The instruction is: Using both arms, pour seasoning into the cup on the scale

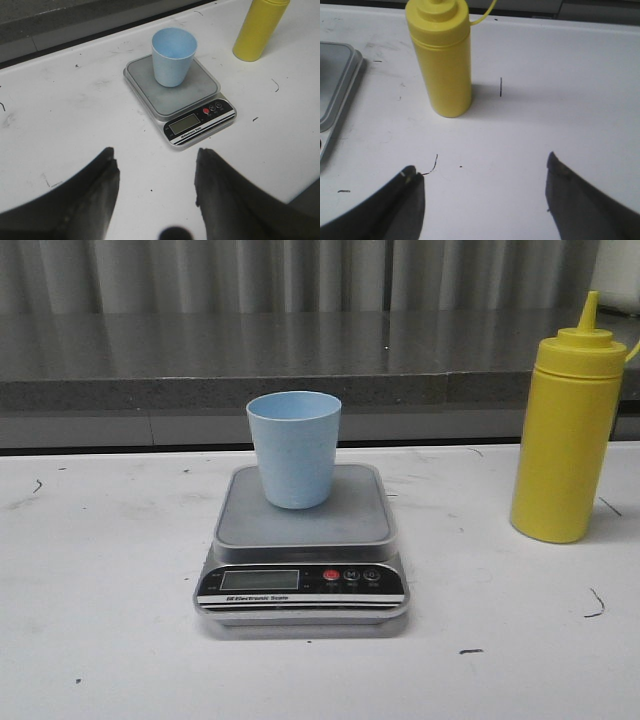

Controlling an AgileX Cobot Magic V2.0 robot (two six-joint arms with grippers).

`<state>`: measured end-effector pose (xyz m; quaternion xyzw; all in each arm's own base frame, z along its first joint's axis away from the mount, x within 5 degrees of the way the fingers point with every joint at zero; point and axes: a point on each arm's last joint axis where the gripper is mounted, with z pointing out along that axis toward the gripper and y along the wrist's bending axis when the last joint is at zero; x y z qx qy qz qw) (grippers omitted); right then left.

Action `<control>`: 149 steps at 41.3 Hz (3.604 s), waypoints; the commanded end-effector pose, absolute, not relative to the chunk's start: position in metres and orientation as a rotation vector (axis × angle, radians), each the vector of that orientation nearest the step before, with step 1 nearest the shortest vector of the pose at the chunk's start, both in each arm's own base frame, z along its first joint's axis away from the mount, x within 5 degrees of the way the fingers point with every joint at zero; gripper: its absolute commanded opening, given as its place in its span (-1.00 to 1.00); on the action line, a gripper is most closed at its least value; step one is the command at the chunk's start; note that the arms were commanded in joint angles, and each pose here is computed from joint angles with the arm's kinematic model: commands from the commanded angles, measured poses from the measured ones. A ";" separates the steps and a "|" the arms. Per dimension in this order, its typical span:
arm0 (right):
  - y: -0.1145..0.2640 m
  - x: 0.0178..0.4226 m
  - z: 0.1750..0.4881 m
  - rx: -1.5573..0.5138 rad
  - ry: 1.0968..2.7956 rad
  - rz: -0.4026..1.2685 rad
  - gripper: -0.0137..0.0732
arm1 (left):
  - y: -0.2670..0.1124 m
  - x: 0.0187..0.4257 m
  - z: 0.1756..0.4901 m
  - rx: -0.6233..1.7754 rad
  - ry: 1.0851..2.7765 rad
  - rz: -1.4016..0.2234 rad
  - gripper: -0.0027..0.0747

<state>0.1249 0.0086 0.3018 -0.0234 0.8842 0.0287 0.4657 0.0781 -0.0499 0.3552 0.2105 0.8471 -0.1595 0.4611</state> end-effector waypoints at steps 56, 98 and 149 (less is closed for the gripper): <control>0.044 0.232 0.186 -0.079 1.802 0.133 0.73 | -0.052 0.080 0.368 0.488 2.003 -0.427 -0.02; 0.055 0.324 0.158 0.025 1.722 0.152 0.53 | -0.052 0.080 0.368 0.488 2.003 -0.427 -0.04; 0.145 0.313 0.338 -1.161 1.784 -0.657 0.20 | -0.052 0.080 0.368 0.488 2.003 -0.427 -0.04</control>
